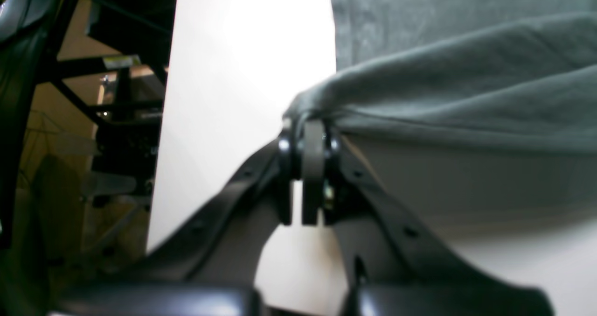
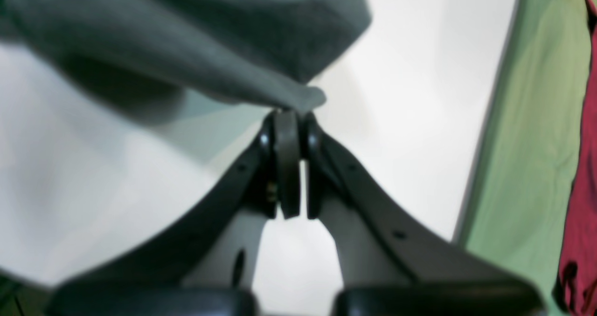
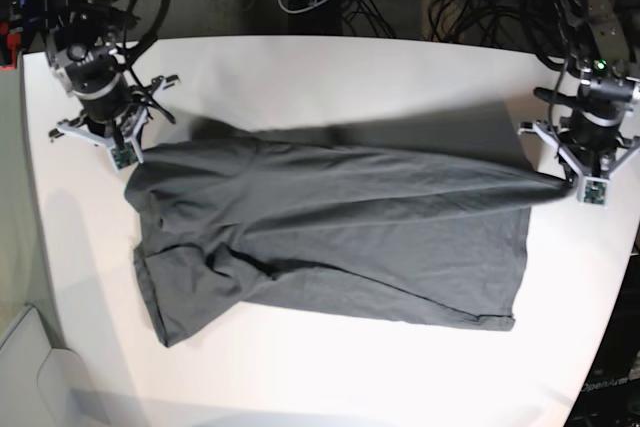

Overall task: Layout the t-shirt on the table in an organized manner, then fold the t-shirt properly
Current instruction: 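Pull the shirt edge further with both grippers to flatten the shirt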

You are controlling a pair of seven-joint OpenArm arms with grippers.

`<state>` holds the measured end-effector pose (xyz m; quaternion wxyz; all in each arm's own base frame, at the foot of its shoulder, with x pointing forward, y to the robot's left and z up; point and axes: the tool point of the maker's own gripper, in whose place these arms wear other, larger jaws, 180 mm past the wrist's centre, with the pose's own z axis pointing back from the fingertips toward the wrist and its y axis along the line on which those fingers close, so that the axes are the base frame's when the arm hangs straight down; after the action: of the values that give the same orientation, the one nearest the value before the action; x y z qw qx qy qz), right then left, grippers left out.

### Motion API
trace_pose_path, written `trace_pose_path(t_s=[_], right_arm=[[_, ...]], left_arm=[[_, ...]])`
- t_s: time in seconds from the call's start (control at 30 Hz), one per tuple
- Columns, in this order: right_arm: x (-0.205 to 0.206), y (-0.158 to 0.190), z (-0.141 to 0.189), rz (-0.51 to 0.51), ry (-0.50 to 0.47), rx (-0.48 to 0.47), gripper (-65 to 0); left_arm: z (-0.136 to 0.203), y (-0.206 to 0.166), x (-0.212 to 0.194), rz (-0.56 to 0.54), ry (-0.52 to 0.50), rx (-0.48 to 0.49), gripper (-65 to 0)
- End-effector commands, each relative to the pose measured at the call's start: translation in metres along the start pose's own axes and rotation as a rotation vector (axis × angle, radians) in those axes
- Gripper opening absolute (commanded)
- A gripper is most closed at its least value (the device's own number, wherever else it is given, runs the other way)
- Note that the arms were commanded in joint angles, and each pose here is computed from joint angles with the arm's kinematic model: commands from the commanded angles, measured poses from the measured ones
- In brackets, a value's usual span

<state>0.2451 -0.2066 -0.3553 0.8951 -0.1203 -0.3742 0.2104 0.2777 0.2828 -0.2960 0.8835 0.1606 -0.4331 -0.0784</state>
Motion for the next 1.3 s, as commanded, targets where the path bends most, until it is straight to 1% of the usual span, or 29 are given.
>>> trace_pose_path(t_s=[0.0, 0.03, 0.13, 0.4, 0.47, 0.6, 0.73, 0.8, 0.9, 1.0, 1.1, 1.17, 1.2, 1.27], right_arm=[[0.004, -0.001, 0.005, 0.003, -0.025, -0.005, -64.7], [-0.005, 0.002, 0.008, 0.002, -0.003, 0.0, -64.7], [-0.032, 0.014, 0.017, 0.008, 0.061, 0.03, -64.8], [-0.077, 0.037, 0.039, 0.022, 0.171, 0.089, -64.8], [-0.086, 0.041, 0.044, 0.025, 0.191, 0.1, -64.8], [-0.102, 0.047, 0.056, 0.031, 0.234, 0.116, -65.0], [-0.124, 0.036, 0.068, 0.031, 0.293, 0.091, -65.0], [-0.132, 0.028, 0.073, 0.029, 0.317, 0.07, -65.0], [-0.14, 0.011, 0.083, 0.026, 0.342, 0.02, -65.0], [-0.147, 0.003, 0.089, 0.036, 0.36, 0.009, -65.0], [-0.161, 0.01, 0.1, 0.057, 0.403, 0.039, -65.0], [-0.166, 0.018, 0.105, 0.064, 0.409, 0.065, -65.0], [-0.166, 0.029, 0.107, 0.07, 0.401, 0.1, -65.0], [-0.166, 0.058, 0.112, 0.08, 0.379, 0.187, -65.0]], left_arm=[[0.004, 0.007, 0.013, -0.009, -0.044, 0.022, -64.6], [0.004, 0.007, 0.013, -0.011, -0.045, 0.022, -64.6], [0.008, 0.004, -0.003, -0.026, -0.004, 0.012, -64.6], [0.017, -0.009, -0.042, -0.053, 0.091, -0.032, -64.6], [0.019, -0.014, -0.048, -0.084, 0.105, -0.062, -64.6], [0.021, -0.029, -0.061, -0.186, 0.143, -0.152, -64.6], [0.023, -0.04, -0.078, -0.25, 0.189, -0.201, -64.7], [0.024, -0.041, -0.084, -0.275, 0.211, -0.207, -64.7], [0.026, -0.032, -0.091, -0.312, 0.24, -0.178, -64.7], [0.028, -0.025, -0.093, -0.339, 0.256, -0.152, -64.7], [0.028, -0.015, -0.091, -0.387, 0.264, -0.124, -64.7], [0.029, -0.017, -0.091, -0.418, 0.264, -0.148, -64.7], [0.029, -0.019, -0.093, -0.438, 0.271, -0.165, -64.7], [0.029, -0.02, -0.095, -0.433, 0.274, -0.168, -64.7]])
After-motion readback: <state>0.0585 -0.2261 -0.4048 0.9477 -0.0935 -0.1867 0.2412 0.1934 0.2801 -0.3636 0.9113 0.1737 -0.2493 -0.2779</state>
